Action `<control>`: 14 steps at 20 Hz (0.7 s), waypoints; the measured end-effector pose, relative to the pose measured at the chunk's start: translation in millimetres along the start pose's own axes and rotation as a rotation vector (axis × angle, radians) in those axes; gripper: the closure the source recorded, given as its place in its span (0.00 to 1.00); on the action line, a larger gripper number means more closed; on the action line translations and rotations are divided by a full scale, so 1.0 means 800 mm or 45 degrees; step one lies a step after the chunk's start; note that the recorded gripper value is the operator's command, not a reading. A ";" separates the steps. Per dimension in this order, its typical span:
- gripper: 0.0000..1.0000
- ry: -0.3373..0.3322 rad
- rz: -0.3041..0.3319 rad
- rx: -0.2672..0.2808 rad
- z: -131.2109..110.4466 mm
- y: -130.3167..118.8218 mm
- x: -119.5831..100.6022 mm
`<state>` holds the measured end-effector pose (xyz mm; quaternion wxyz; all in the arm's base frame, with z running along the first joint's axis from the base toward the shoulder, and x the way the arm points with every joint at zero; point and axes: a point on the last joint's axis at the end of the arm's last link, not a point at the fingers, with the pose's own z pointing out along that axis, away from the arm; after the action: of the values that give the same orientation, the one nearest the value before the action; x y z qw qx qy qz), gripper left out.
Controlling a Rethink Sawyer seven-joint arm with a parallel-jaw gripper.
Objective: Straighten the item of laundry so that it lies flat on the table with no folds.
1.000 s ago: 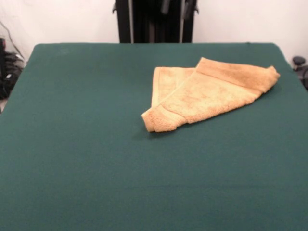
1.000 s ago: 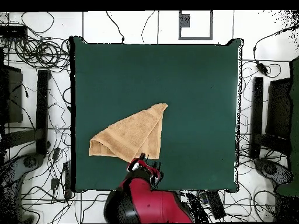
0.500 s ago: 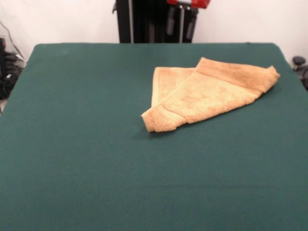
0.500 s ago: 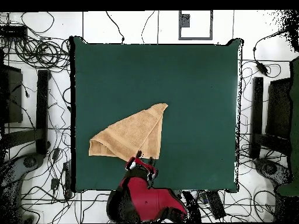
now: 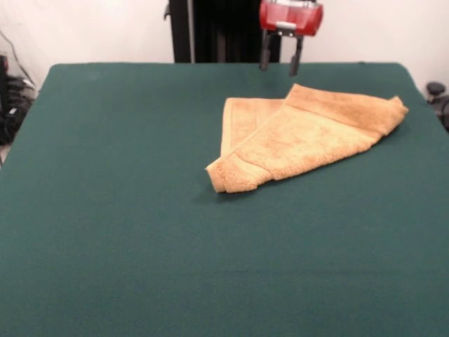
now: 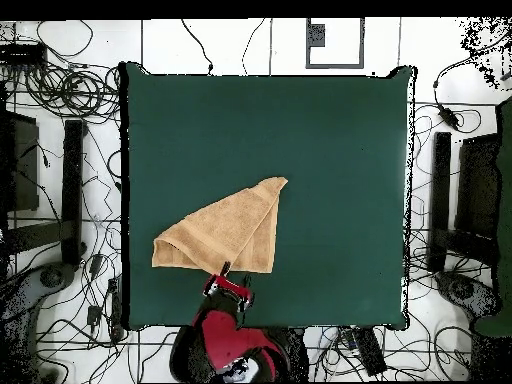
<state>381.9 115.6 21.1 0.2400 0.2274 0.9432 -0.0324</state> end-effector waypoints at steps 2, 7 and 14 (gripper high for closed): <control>0.00 -0.032 0.016 0.008 0.006 0.004 0.013; 0.00 -0.082 0.040 0.025 0.014 0.004 0.026; 0.00 -0.142 0.069 0.052 0.021 -0.008 0.039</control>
<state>362.1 120.0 -9.1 0.2885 0.2557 0.9209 -0.0575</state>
